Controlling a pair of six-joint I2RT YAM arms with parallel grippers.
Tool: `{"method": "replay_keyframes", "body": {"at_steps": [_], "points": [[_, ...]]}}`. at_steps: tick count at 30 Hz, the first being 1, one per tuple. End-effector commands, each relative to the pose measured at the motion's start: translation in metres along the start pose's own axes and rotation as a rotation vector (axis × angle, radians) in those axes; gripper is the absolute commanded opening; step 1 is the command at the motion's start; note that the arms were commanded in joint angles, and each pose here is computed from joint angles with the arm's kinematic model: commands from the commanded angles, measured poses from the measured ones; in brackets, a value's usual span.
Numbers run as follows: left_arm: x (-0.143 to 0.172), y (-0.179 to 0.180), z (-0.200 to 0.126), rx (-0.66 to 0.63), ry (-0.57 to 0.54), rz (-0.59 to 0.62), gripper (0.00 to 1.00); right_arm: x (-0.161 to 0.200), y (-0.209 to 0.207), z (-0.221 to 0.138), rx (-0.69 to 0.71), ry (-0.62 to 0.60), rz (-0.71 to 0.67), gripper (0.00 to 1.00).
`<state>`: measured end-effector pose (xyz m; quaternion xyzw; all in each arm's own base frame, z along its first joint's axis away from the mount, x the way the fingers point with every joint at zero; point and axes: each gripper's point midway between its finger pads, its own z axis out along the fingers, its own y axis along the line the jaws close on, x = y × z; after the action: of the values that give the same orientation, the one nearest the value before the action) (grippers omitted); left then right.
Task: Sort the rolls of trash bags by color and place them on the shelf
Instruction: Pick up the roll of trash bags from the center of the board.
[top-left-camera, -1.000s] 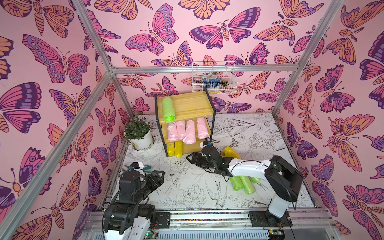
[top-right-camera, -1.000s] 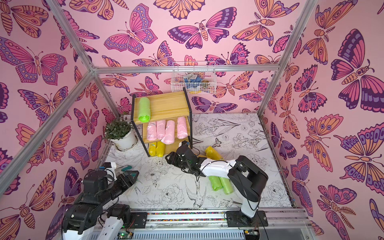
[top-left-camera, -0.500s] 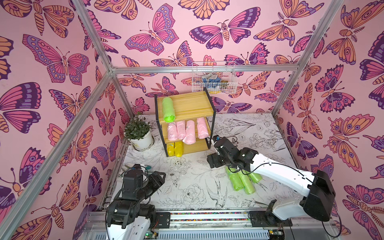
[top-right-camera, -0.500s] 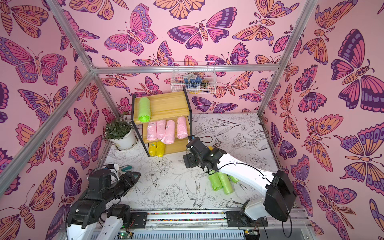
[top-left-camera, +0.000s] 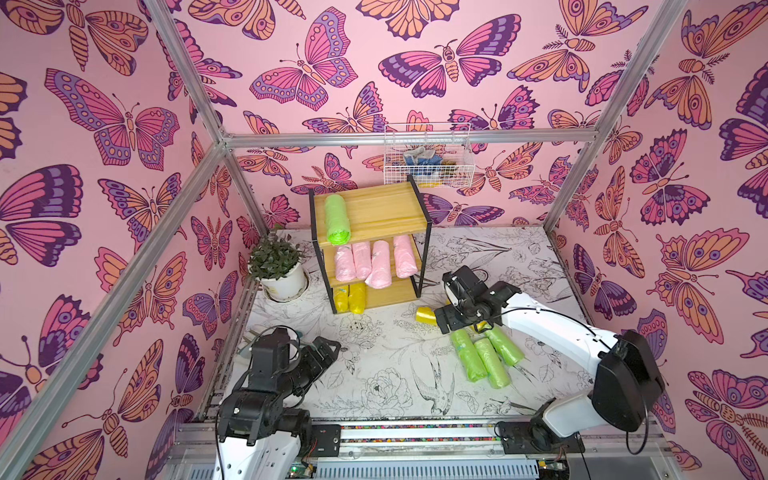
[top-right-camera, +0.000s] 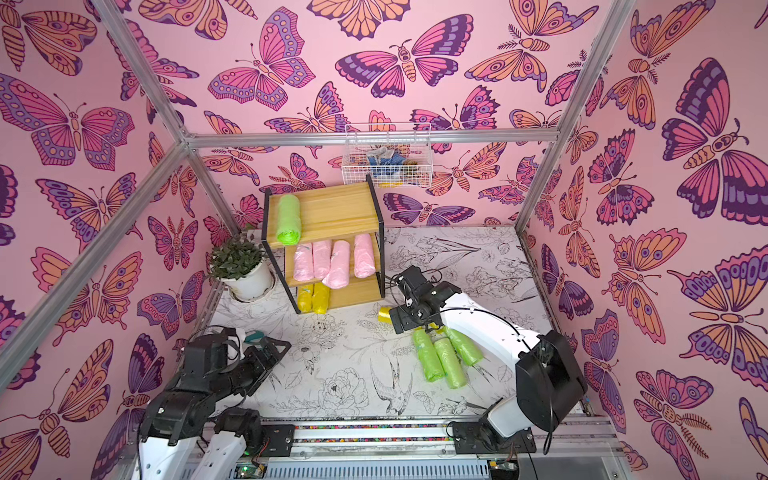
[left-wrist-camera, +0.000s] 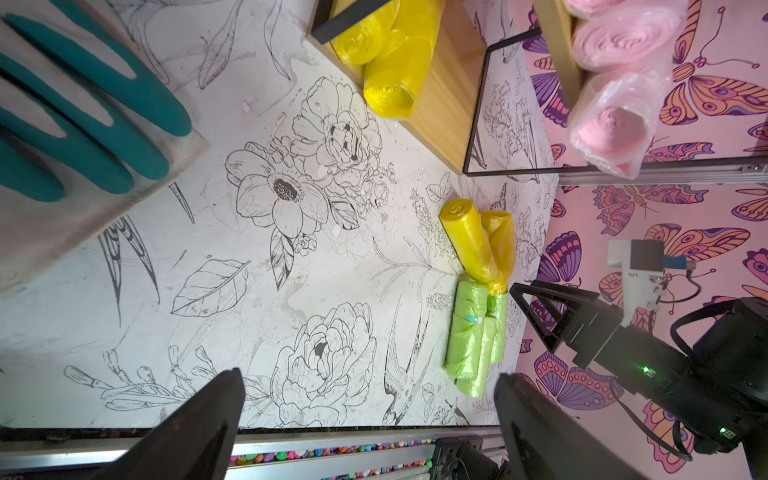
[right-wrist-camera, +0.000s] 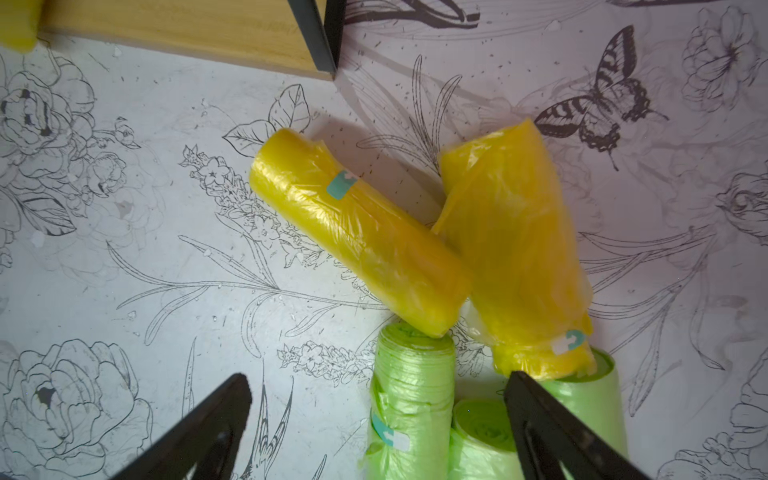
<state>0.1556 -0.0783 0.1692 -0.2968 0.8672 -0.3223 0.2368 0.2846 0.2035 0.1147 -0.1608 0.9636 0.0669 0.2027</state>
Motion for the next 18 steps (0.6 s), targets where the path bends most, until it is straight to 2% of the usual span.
{"method": "replay_keyframes", "body": {"at_steps": [1,7,11,18], "points": [[0.006,-0.003,0.009,0.005,0.043,-0.014,1.00,-0.006,0.005,-0.014,-0.089,-0.074,0.079,0.96],[0.013,-0.010,0.026,-0.109,0.058,0.082,1.00,0.000,0.002,-0.033,-0.106,-0.105,0.103,0.90],[0.020,-0.035,0.045,-0.150,0.043,0.144,1.00,0.008,-0.003,-0.044,-0.101,-0.120,0.122,0.88],[0.024,-0.098,0.075,-0.178,-0.096,0.082,1.00,0.017,-0.003,-0.078,-0.195,-0.259,0.212,0.87]]}}
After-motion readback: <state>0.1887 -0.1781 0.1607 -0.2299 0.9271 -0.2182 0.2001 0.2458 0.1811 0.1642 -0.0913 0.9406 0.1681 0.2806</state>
